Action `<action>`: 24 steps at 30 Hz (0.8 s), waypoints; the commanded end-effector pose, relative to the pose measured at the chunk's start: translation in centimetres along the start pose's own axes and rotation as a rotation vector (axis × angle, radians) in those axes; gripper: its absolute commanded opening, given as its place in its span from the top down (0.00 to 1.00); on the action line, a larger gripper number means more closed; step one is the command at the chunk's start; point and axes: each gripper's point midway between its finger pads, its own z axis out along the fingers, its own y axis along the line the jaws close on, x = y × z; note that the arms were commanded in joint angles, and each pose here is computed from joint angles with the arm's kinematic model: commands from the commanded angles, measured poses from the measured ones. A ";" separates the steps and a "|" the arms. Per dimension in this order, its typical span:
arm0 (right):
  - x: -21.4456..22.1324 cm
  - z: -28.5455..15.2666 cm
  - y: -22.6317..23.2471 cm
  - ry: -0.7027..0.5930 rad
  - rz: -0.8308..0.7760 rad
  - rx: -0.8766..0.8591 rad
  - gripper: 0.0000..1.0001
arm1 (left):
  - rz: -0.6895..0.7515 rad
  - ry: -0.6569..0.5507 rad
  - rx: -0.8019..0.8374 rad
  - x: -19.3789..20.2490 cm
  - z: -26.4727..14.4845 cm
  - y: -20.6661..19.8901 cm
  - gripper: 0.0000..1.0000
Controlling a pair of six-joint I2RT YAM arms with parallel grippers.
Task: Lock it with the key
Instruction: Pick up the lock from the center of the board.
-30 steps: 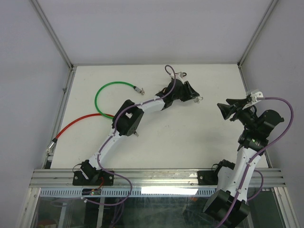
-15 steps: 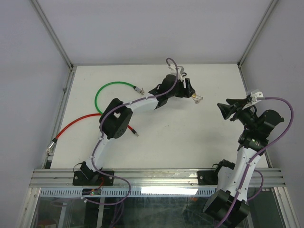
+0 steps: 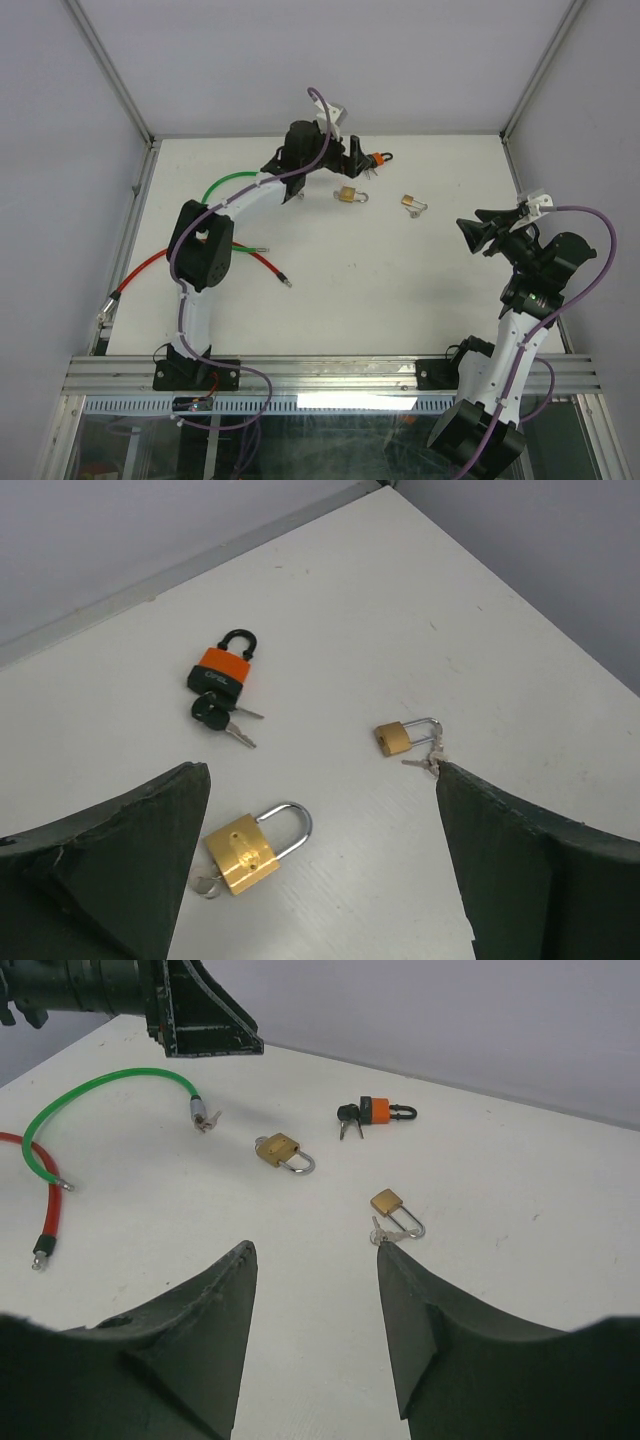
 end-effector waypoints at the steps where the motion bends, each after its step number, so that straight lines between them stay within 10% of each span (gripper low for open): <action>1: -1.1 -0.1 0.1 -0.028 -0.045 -0.004 0.46 | -0.046 -0.006 0.066 -2.7 -0.3 2.3 0.01; 16: -0.8 -0.1 0.0 -0.022 -0.034 -0.003 0.46 | -0.107 0.210 -0.179 2.5 2.2 8.1 0.05; 24: -0.7 -0.1 -0.1 -0.022 -0.032 -0.002 0.46 | -0.022 0.291 -0.233 6.3 3.6 8.2 0.28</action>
